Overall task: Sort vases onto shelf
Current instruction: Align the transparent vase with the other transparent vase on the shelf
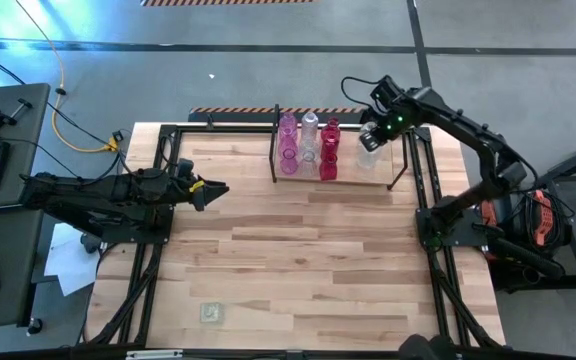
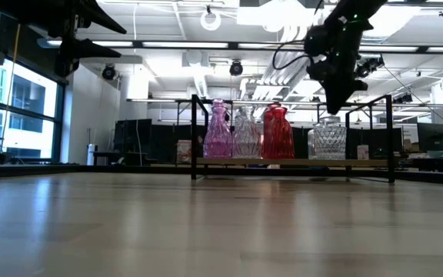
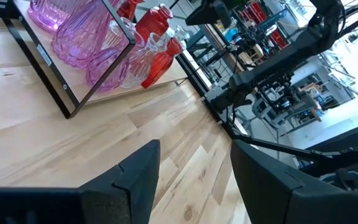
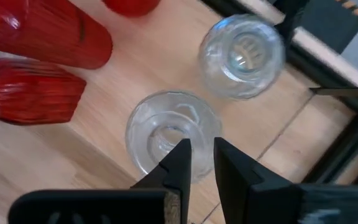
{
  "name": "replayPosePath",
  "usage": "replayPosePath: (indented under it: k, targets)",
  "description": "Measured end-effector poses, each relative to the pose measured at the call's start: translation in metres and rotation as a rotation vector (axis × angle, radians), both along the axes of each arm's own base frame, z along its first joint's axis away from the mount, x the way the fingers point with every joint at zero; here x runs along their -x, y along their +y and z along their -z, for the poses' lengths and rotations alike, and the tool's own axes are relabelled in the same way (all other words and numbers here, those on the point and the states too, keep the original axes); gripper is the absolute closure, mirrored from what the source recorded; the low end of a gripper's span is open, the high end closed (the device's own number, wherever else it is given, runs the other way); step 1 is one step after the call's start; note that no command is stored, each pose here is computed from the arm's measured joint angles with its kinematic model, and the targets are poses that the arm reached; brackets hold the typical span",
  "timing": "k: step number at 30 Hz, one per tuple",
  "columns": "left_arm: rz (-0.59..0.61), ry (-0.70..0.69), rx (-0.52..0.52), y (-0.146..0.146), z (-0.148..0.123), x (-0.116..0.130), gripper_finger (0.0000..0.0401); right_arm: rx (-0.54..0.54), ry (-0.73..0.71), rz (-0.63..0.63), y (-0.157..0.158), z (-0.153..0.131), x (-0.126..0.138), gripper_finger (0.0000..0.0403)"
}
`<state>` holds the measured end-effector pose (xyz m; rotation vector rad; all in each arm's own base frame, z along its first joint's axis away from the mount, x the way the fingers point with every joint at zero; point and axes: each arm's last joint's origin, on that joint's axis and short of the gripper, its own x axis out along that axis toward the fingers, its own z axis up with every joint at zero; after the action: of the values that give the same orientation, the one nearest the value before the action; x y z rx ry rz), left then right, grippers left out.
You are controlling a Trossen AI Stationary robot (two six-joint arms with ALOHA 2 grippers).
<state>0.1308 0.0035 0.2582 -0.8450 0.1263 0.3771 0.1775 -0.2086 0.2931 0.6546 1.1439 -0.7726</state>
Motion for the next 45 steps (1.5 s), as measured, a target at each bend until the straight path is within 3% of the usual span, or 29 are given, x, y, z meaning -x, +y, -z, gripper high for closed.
replayPosePath:
  k: [4, 9, 18, 22, 27, 33, 39, 45]
  targets:
    - [0.000, 0.000, -0.001, 0.000, 0.000, 0.000, 0.0215, 0.045, -0.039, 0.009, 0.007, -0.013, 0.006, 0.0354]
    - [0.047, 0.007, -0.011, -0.001, 0.000, 0.000, 0.0215, 0.031, -0.216, -0.054, 0.032, -0.041, 0.003, 0.0354]
    - [0.126, 0.018, -0.011, -0.003, 0.001, -0.001, 0.0215, 0.166, -0.672, -0.438, 0.154, -0.103, -0.070, 0.0354]
    - [0.349, 0.051, 0.006, -0.014, 0.004, 0.000, 0.0215, 0.206, -0.851, -0.530, 0.200, -0.113, -0.096, 0.0354]
    - [0.648, 0.195, 0.003, -0.034, 0.017, 0.009, 0.0215, 0.095, -0.897, -0.484, 0.222, -0.100, -0.124, 0.0354]
    - [0.917, 0.193, 0.052, -0.063, 0.016, 0.017, 0.0215, -0.013, -0.804, -0.452, 0.237, -0.068, -0.152, 0.0354]
    - [1.027, 0.275, 0.095, -0.088, 0.023, 0.021, 0.0215, -0.231, -0.764, -0.541, 0.249, -0.037, -0.180, 0.0354]
    - [1.097, 0.298, 0.159, -0.115, 0.026, 0.019, 0.0215, -0.342, -0.898, -0.707, 0.256, -0.011, -0.220, 0.0354]
